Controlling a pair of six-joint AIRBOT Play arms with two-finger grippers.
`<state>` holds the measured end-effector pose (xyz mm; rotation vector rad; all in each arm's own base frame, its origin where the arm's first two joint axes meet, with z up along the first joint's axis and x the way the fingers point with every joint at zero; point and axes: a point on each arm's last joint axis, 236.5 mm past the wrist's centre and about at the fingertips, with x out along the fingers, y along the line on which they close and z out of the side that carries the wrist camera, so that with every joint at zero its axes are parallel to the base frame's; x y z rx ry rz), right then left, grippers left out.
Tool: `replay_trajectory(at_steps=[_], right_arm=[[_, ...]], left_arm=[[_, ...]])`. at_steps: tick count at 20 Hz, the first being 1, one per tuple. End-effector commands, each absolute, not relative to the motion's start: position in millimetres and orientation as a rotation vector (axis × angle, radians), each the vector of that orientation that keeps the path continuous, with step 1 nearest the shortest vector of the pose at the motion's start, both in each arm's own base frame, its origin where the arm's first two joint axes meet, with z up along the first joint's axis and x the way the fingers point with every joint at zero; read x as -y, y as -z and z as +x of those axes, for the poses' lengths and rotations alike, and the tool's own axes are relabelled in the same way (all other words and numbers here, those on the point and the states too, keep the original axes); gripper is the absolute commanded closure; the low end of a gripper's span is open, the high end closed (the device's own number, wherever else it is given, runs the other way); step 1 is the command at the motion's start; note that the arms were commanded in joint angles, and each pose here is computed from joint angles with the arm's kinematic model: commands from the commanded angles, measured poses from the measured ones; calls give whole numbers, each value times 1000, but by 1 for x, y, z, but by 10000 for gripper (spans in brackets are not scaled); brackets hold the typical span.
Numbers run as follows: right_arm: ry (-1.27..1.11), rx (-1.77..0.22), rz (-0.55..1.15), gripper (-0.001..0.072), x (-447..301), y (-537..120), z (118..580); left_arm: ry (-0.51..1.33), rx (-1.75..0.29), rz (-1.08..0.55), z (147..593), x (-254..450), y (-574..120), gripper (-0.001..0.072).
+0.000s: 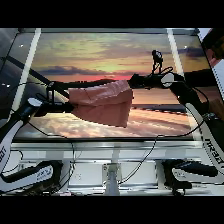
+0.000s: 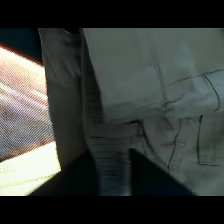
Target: Fold the clothes and pants, and hang the long-sleeved shirts on hangers.
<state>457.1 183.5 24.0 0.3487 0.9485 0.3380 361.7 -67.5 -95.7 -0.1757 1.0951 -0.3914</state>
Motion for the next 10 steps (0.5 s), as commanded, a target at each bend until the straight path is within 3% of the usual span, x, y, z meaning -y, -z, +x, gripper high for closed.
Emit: replay_trajectory(at_steps=[1,5,10], right_arm=[[-342,-972,343,84,-184,-21,452],[-357,-1010,276,85,-179,-15,443],[-359,-996,273,86,-166,-42,432]], left_arm=[[384,-1081,-163,366,67,96,662],[403,-989,-200,388,77,59,687],[499,-586,-225,427,107,-121,687]])
